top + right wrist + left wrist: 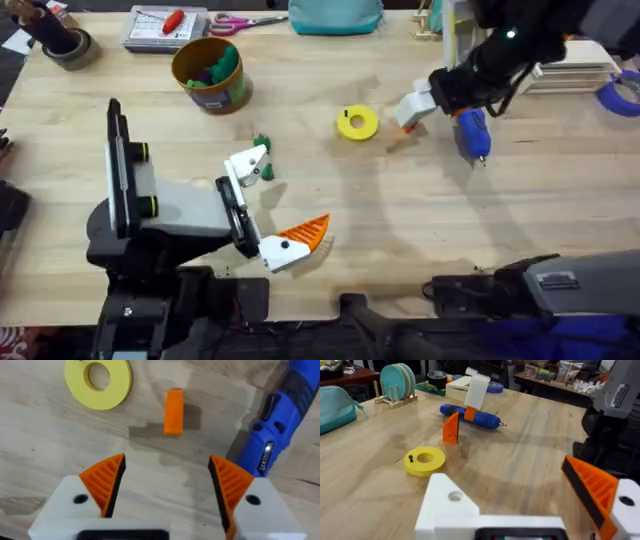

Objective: Pick up the gripper from the table and insert it into the empty holder that is missing its gripper. Then pick up a screw, insert it into the mounting hole, and use the screwdriver to tighten it. Finally, clean up the table by picking up the vegetable and placing it into the bucket.

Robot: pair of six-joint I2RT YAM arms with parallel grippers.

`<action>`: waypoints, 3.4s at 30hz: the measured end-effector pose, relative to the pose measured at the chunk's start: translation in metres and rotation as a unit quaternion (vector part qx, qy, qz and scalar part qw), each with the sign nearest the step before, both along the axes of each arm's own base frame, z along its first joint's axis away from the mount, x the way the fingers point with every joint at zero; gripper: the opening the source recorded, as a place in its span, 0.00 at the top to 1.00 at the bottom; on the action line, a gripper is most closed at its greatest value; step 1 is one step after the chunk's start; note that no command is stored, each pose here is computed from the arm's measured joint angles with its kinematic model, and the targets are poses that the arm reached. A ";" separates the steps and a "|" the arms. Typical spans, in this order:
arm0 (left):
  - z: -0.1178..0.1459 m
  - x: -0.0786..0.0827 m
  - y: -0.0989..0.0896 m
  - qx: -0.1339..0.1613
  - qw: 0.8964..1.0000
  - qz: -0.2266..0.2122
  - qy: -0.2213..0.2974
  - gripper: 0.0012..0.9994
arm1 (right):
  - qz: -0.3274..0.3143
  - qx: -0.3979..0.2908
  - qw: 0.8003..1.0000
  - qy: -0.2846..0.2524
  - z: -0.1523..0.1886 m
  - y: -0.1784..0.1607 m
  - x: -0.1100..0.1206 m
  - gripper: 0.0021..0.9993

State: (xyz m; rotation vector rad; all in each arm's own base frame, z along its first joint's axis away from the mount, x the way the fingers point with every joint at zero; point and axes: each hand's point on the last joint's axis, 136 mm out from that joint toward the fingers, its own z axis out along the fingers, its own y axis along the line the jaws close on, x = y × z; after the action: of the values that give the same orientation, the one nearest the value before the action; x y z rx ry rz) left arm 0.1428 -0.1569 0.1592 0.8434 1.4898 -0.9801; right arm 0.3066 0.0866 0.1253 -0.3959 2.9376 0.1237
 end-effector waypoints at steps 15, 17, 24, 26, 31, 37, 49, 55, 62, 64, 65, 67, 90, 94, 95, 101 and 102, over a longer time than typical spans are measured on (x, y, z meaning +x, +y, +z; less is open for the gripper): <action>0.000 0.000 0.000 0.000 1.000 0.000 0.000 0.01 | 0.002 0.001 1.000 -0.001 -0.003 0.010 0.027 0.00; 0.000 0.000 0.000 0.000 1.000 0.000 0.000 0.01 | 0.002 0.000 1.000 0.001 -0.009 0.010 0.030 0.01; 0.000 0.000 0.000 0.000 1.000 0.000 0.000 0.01 | 0.002 0.000 1.000 0.001 -0.018 0.012 0.038 0.05; 0.000 0.000 0.000 0.000 1.000 0.000 0.000 0.01 | 0.002 0.000 1.000 0.000 -0.018 0.013 0.039 0.05; 0.000 0.000 0.000 0.000 1.000 0.000 0.000 0.01 | 0.001 -0.001 1.000 0.005 -0.025 0.013 0.041 0.09; 0.000 0.000 0.000 0.000 1.000 0.000 0.000 0.01 | 0.001 -0.005 1.000 0.022 -0.038 0.013 0.041 0.17; 0.000 0.000 0.000 0.000 1.000 0.000 0.000 0.01 | -0.001 -0.004 1.000 0.019 -0.038 0.013 0.042 0.83; 0.000 0.000 0.000 0.000 1.000 0.000 0.000 0.01 | -0.004 -0.005 1.000 0.017 -0.037 0.013 0.044 0.99; 0.000 0.000 0.000 0.000 1.000 0.000 0.000 0.01 | -0.004 -0.006 1.000 0.019 -0.036 0.013 0.043 0.99; 0.000 0.000 0.000 0.000 1.000 0.000 0.000 0.01 | -0.003 -0.006 1.000 0.021 -0.032 0.013 0.042 0.99; 0.000 0.000 0.000 0.000 1.000 0.000 0.000 0.01 | -0.003 -0.006 1.000 0.018 -0.027 0.013 0.043 0.99; 0.000 0.000 0.000 0.000 1.000 0.000 0.000 0.01 | -0.003 -0.002 1.000 0.005 -0.014 0.014 0.047 0.99; 0.000 0.000 0.000 0.000 1.000 0.000 0.000 0.01 | -0.004 0.092 0.967 -0.238 0.171 0.026 0.057 0.99; 0.000 0.000 0.000 0.000 1.000 0.000 0.000 0.01 | 0.016 0.139 0.957 -0.255 0.179 0.041 0.054 0.99; 0.000 0.000 0.000 0.000 1.000 0.000 0.000 0.01 | 0.020 0.150 0.955 -0.254 0.177 0.045 0.054 0.99; 0.000 0.000 0.000 0.000 1.000 0.000 0.000 0.01 | 0.048 0.226 0.944 -0.233 0.154 0.073 0.053 0.99; 0.000 0.000 0.000 0.000 1.000 0.000 0.000 0.01 | 0.053 0.239 0.942 -0.231 0.153 0.078 0.053 0.99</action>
State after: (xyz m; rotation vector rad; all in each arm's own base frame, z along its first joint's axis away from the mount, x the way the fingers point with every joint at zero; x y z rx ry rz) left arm 0.1428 -0.1569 0.1592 0.8433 1.4896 -0.9797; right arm 0.3596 0.1641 0.2778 -0.4326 2.3216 0.6465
